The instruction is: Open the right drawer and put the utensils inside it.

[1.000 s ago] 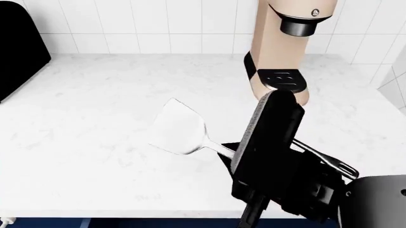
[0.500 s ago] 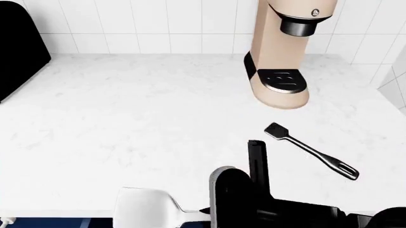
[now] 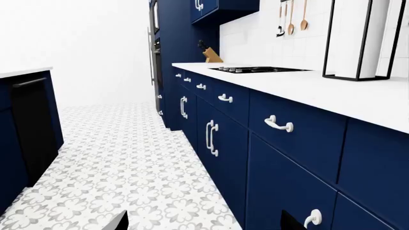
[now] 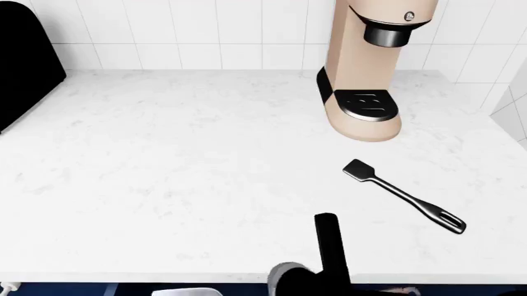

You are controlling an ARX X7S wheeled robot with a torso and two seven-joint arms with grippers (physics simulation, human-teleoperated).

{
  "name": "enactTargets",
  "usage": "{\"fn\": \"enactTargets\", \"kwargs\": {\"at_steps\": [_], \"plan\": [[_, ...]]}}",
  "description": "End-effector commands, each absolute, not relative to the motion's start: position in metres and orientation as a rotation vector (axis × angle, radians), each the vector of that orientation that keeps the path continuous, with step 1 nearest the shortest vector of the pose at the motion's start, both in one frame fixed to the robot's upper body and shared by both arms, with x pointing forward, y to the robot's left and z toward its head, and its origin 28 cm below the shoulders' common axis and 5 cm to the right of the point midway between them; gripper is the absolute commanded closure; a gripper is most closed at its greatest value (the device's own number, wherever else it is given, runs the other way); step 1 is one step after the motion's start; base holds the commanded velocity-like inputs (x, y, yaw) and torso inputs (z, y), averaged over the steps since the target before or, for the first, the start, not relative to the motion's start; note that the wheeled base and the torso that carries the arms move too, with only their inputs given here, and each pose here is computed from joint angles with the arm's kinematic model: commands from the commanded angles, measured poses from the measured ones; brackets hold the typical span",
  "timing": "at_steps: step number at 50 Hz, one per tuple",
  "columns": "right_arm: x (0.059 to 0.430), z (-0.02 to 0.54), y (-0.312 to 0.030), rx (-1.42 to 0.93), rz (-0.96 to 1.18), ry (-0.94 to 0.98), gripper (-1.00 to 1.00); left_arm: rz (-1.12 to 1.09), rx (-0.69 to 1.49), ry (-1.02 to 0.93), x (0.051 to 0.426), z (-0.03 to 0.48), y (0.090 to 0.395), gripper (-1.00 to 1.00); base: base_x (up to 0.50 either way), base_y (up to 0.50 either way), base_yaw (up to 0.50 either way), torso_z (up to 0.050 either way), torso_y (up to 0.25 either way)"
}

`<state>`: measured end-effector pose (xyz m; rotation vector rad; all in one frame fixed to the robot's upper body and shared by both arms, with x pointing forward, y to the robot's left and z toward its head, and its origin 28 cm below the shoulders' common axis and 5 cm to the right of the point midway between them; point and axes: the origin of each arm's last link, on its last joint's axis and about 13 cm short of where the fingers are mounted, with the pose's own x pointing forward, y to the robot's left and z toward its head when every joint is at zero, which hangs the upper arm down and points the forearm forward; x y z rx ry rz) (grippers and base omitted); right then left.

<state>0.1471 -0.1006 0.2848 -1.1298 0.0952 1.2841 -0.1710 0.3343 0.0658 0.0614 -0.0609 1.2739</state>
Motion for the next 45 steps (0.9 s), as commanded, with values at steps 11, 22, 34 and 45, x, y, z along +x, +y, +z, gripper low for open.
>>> {"fn": "enactTargets", "kwargs": {"at_steps": [11,22,34,45], "plan": [[0.153,0.264,-0.110,-0.898,1.184,0.261,1.00,1.272,0.060,-0.058,-0.171,0.065,0.333,-1.00,0.00,0.00,0.00,0.000,0.000],[0.139,0.275,-0.098,-0.780,1.203,0.296,1.00,1.273,0.057,-0.056,-0.172,0.063,0.334,-1.00,0.00,0.00,0.00,0.000,0.000],[0.140,0.263,-0.095,-0.723,1.176,0.401,1.00,1.273,0.054,-0.052,-0.172,0.061,0.334,-1.00,0.00,0.00,0.00,0.000,0.000],[0.140,0.242,-0.097,-0.720,1.179,0.446,1.00,1.270,0.057,-0.050,-0.171,0.061,0.333,-1.00,0.00,0.00,0.00,0.000,0.000]]}}
